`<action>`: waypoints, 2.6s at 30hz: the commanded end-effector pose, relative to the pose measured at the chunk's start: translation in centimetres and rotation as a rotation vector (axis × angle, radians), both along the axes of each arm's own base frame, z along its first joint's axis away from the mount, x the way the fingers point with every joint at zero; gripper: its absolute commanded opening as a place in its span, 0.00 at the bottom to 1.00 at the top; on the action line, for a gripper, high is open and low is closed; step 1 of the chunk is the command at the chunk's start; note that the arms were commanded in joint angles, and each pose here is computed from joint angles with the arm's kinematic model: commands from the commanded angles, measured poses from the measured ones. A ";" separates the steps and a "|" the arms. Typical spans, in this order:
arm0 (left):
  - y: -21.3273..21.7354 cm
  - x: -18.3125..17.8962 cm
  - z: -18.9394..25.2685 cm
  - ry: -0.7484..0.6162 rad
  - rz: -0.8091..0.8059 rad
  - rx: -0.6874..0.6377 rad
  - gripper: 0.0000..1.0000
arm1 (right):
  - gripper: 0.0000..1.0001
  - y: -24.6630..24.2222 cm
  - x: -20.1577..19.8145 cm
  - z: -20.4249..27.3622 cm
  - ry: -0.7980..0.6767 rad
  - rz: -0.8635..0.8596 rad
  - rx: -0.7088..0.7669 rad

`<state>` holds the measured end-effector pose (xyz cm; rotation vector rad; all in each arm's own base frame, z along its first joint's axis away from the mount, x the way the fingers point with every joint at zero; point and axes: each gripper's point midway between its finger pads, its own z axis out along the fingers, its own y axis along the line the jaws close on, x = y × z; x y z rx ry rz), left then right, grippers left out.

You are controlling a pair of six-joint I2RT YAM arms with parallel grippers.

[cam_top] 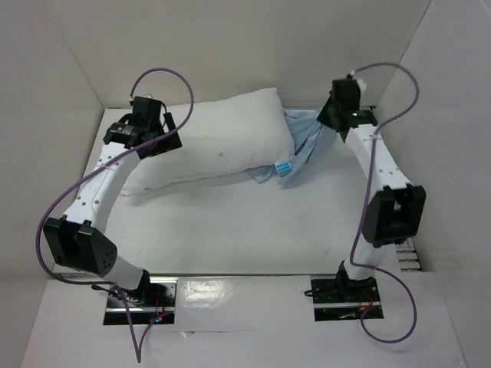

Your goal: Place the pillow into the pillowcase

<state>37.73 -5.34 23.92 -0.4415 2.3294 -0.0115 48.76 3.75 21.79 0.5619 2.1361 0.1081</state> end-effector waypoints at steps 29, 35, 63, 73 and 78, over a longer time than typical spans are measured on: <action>-12.8 5.4 5.1 -0.094 -0.445 -0.387 0.90 | 0.00 10.6 -13.7 37.6 -0.909 0.655 0.276; -10.7 2.6 12.1 -0.239 -0.518 -0.453 0.81 | 0.00 12.7 -11.9 32.7 -0.785 0.705 0.314; -26.8 -4.6 4.6 0.041 -0.914 -0.418 0.78 | 0.88 6.7 2.7 15.7 -0.365 0.409 0.161; -33.1 -6.9 1.3 0.125 -0.923 -0.517 0.94 | 0.93 2.7 -1.1 15.7 -0.357 0.344 0.123; -35.5 -6.5 -1.5 0.125 -0.879 -0.433 0.97 | 0.94 1.1 -2.5 14.5 -0.328 0.315 0.126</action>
